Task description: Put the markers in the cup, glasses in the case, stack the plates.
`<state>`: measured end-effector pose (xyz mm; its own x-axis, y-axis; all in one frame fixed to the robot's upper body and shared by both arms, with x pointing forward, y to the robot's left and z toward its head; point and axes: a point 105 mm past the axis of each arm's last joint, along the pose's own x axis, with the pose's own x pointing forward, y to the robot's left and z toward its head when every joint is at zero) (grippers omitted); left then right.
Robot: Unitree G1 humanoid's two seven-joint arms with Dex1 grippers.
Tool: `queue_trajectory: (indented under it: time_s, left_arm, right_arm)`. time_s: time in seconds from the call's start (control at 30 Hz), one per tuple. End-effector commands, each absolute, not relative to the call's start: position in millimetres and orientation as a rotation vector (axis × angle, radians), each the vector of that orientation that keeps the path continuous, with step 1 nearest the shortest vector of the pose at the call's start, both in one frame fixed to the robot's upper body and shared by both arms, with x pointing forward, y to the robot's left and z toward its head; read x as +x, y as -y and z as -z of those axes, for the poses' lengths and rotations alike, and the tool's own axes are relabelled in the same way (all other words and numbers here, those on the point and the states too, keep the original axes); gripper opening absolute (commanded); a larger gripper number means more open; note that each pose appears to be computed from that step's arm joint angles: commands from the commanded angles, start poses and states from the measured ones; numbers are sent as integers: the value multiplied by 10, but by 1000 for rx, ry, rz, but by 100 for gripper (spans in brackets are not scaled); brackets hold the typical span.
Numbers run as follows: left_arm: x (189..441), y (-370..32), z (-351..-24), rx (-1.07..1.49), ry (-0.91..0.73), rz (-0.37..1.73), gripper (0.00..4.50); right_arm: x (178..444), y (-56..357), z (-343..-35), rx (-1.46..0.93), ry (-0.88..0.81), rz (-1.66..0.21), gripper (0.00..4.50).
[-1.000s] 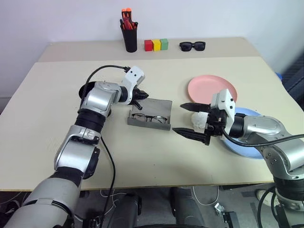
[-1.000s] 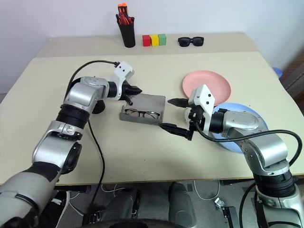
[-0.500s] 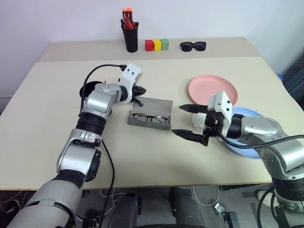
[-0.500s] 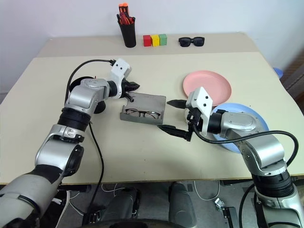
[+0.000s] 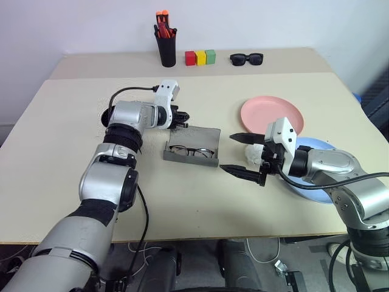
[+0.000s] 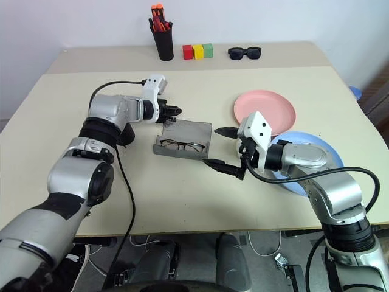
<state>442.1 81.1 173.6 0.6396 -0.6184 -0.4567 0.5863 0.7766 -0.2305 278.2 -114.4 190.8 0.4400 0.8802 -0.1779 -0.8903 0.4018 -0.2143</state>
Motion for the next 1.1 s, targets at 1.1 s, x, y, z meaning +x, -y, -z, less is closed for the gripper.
queue_trajectory:
  time_s: [1.1]
  left_arm:
    - [4418,-597,-1506,-159,-589,671,3]
  right_arm:
    - [2784,1148,-1965,-354,4,-1099,450]
